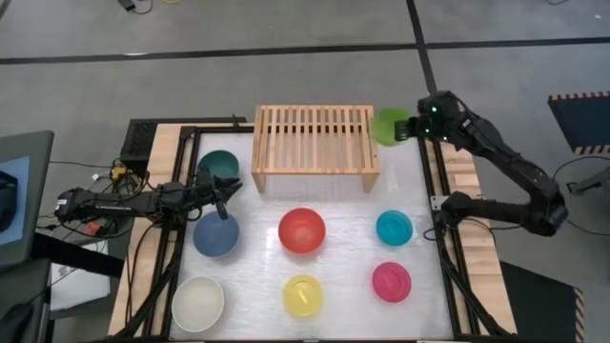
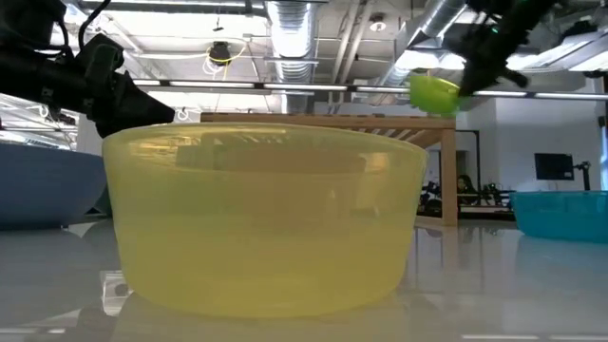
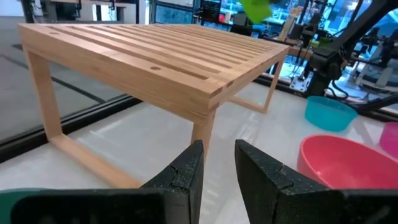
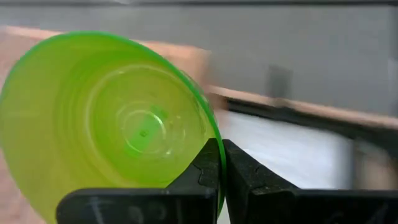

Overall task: Place and stack bowls onto a shelf
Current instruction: Put the light green bowl on the shelf

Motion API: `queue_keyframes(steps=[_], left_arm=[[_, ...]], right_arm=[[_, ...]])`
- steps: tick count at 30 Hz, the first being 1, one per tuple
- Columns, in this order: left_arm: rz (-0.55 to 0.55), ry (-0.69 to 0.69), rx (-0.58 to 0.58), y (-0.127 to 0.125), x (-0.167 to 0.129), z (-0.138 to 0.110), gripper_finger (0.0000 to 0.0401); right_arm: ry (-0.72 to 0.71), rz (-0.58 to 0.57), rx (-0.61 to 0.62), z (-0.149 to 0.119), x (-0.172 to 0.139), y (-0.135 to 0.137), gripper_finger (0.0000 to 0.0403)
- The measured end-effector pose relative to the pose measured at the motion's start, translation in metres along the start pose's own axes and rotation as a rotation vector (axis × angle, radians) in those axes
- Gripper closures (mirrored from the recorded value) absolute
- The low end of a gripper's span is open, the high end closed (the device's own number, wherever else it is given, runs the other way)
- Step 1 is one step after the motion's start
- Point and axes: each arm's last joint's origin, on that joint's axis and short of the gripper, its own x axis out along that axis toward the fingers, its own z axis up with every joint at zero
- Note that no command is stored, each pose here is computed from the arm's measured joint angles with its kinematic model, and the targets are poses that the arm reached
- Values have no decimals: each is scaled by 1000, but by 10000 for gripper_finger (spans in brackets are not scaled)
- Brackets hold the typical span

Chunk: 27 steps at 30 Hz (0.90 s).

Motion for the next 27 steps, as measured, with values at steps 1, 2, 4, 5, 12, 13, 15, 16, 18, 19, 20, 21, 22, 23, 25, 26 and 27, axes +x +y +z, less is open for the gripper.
queue_keyframes(steps=[1, 2, 4, 5, 12, 13, 15, 16, 18, 19, 20, 21, 22, 23, 25, 26, 27], left_arm=[[0, 1, -4, 0, 0, 0, 324], [0, 1, -12, 0, 0, 0, 324], [-1, 4, -23, 0, 0, 0, 324], [-4, 5, -25, 0, 0, 0, 324], [-3, 2, -29, 0, 0, 0, 324], [-4, 1, -30, 0, 0, 0, 324], [-4, 1, -41, 0, 0, 0, 324], [-3, 2, -43, 0, 0, 0, 324], [-3, 4, -43, 0, 0, 0, 324], [-3, 4, -43, 0, 0, 0, 324], [-3, 4, -43, 0, 0, 0, 324], [-3, 4, -43, 0, 0, 0, 324], [-3, 4, -43, 0, 0, 0, 324], [-3, 4, -43, 0, 0, 0, 324], [-3, 4, -43, 0, 0, 0, 324], [-3, 4, -43, 0, 0, 0, 324], [-2, 5, -43, 0, 0, 0, 324]], right_arm=[[-10, 66, -8, 2, 1, 6, 374], [-15, 119, -17, 5, 2, 11, 375], [-3, 149, -40, 9, 6, 20, 377], [17, 143, -57, 10, 9, 23, 377], [185, 114, -178, 17, 36, 48, 374], [211, 111, -198, 19, 39, 51, 374], [255, 103, -232, 23, 42, 58, 373], [268, 99, -245, 25, 44, 60, 373], [298, 86, -266, 30, 47, 63, 372], [312, 80, -272, 32, 49, 64, 372], [321, 78, -279, 33, 51, 66, 370], [329, 75, -287, 35, 53, 67, 369], [338, 72, -291, 36, 54, 68, 367], [346, 69, -295, 36, 56, 69, 365], [353, 67, -301, 36, 61, 70, 361], [359, 66, -308, 36, 63, 70, 357], [364, 66, -317, 35, 65, 70, 354]])
